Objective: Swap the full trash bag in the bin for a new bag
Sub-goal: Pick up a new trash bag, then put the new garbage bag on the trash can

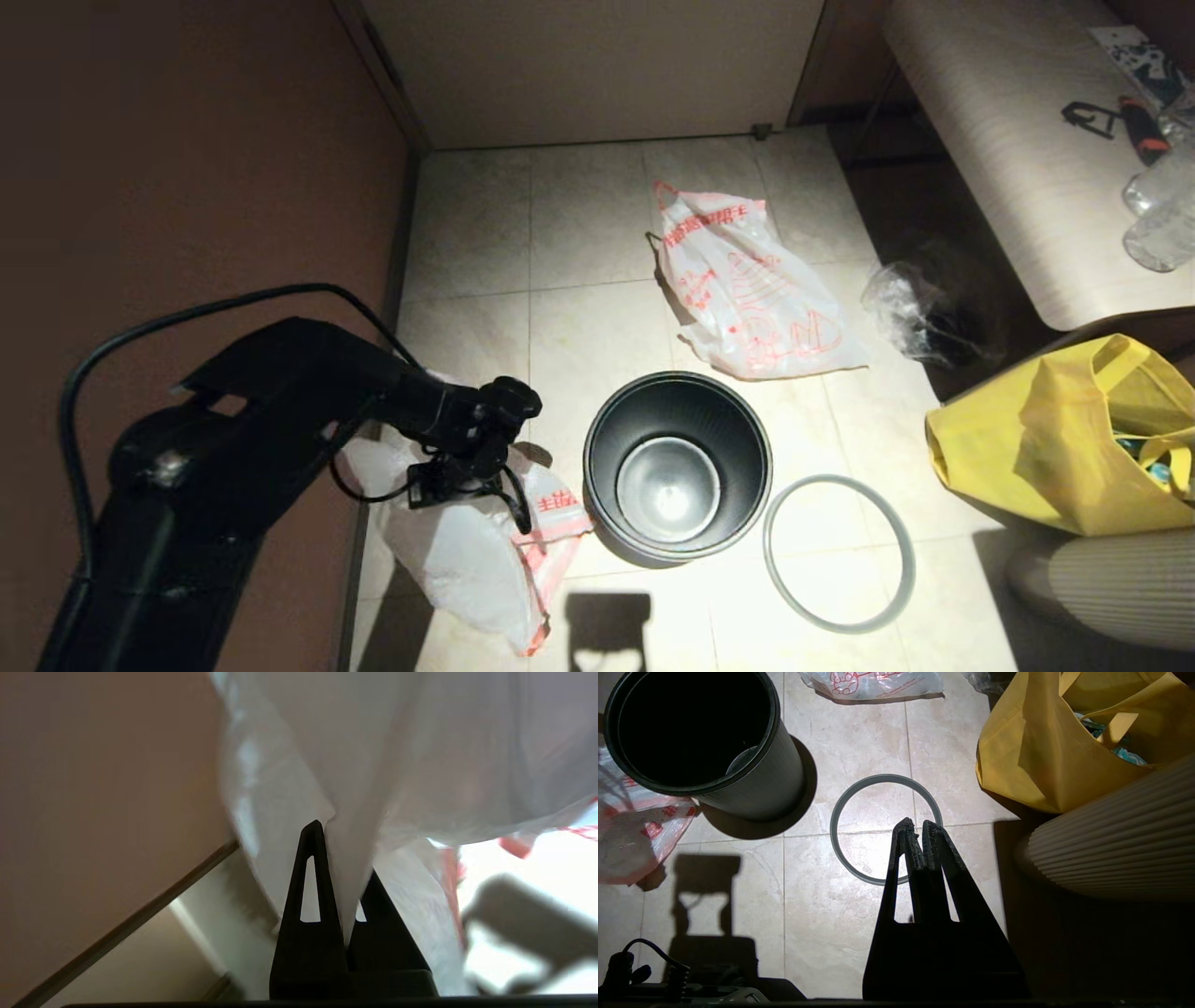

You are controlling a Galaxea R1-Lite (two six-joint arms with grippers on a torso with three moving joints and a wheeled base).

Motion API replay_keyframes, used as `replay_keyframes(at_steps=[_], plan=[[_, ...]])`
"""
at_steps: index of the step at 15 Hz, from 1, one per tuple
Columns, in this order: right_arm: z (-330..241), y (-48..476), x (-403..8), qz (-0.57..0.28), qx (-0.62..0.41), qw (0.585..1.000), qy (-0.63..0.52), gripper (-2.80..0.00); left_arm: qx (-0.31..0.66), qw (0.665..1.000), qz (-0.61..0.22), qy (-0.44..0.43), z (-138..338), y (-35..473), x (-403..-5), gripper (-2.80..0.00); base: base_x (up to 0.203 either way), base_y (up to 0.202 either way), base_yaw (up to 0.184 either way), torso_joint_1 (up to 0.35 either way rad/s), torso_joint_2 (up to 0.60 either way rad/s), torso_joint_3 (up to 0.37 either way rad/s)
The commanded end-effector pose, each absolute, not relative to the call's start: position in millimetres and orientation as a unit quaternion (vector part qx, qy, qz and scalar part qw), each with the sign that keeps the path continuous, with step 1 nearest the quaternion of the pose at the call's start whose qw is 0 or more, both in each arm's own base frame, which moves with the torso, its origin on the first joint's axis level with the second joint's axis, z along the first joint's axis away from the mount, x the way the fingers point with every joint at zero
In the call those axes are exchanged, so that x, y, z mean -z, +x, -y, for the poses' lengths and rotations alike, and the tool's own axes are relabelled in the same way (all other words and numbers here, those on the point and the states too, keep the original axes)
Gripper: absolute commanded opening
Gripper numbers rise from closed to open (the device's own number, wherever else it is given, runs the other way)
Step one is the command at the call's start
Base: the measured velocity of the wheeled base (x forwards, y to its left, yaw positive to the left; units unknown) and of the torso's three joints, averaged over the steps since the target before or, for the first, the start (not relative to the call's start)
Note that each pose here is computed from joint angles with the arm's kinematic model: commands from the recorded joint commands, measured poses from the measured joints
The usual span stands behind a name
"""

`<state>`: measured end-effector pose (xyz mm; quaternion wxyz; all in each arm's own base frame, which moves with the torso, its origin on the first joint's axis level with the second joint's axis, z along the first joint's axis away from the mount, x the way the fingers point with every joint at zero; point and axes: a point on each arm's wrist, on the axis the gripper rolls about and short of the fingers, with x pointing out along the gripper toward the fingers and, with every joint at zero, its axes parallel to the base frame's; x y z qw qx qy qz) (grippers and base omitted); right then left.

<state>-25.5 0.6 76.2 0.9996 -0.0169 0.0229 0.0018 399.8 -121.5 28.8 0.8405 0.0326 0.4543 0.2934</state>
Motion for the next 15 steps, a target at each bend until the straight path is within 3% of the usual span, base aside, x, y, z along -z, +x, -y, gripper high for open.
replay_keyframes(at_steps=[1,6,10,15], plan=[[-1,-26,-76,-0.023,-0.002,1.000,-0.017,-2.80,-0.281,0.861,-0.423,0.011,117,353,-103,-2.80,0.000,0.000,0.000,0.000,0.00,0.000],[-1,-26,-76,-0.023,-0.002,1.000,-0.017,-2.80,-0.224,0.886,-0.405,0.019,115,246,-191,-2.80,0.000,0.000,0.000,0.000,0.00,0.000],[-1,-26,-76,-0.023,-0.002,1.000,-0.017,-2.80,-0.053,0.921,-0.382,0.059,151,155,-247,-2.80,0.000,0.000,0.000,0.000,0.00,0.000],[-1,-26,-76,-0.023,-0.002,1.000,-0.017,-2.80,0.056,0.925,-0.370,0.063,142,105,-286,-2.80,0.000,0.000,0.000,0.000,0.00,0.000]])
